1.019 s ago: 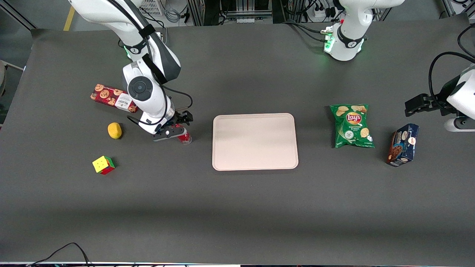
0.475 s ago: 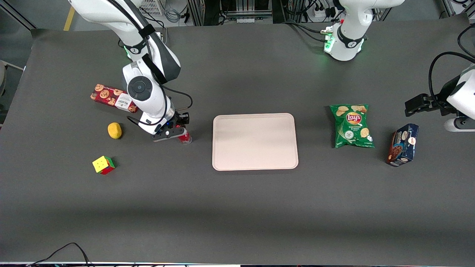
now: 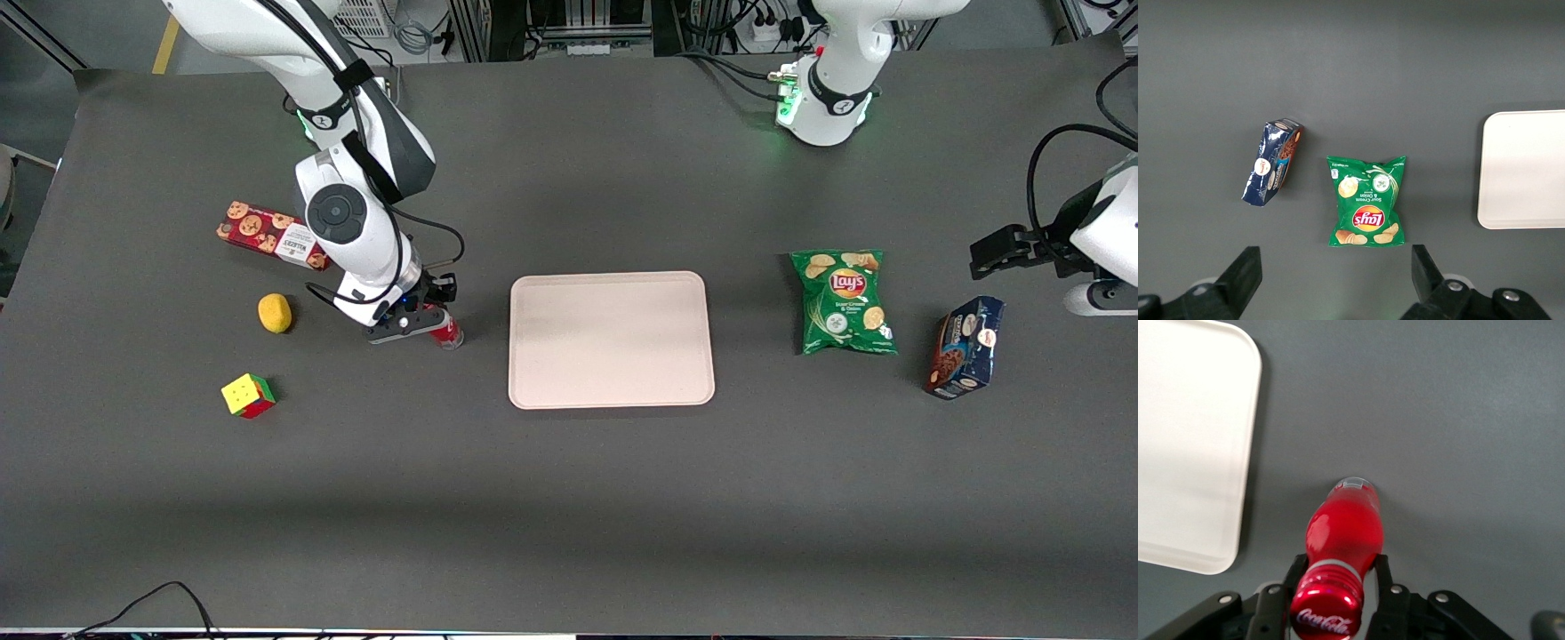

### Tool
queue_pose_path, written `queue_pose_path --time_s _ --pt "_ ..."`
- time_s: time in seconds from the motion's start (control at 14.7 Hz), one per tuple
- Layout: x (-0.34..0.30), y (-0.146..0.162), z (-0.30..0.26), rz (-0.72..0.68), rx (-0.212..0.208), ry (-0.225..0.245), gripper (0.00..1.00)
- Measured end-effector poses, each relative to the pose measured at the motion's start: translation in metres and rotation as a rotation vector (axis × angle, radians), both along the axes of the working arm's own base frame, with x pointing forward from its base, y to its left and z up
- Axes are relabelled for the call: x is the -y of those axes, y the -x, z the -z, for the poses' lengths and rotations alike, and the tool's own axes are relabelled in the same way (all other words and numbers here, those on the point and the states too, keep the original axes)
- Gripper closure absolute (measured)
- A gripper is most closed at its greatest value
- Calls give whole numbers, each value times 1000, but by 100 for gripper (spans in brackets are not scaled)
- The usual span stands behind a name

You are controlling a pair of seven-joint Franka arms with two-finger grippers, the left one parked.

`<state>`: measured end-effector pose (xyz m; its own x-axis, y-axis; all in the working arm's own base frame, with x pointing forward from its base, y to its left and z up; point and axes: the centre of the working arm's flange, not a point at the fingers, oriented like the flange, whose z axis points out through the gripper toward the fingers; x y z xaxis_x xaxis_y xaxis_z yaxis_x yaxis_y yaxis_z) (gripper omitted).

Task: Place coke bottle on tray
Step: 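Lower the right gripper and close it around the bottle's body, then lift the bottle and carry it onto the white tray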

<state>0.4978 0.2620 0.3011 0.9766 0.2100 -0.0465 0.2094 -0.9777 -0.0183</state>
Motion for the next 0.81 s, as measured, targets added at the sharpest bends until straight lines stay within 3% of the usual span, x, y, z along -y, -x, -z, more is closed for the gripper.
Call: queue_pose_path --time_s 0.14,0.34,0.61,0.81 --pt "-10 -9 -25 -10 -22 9 56" --pt "-23 -34 -111 -15 -77 33 56" --pt "-27 -45 -217 -18 -52 18 56" --pt "-34 -41 -227 -23 -57 3 56"
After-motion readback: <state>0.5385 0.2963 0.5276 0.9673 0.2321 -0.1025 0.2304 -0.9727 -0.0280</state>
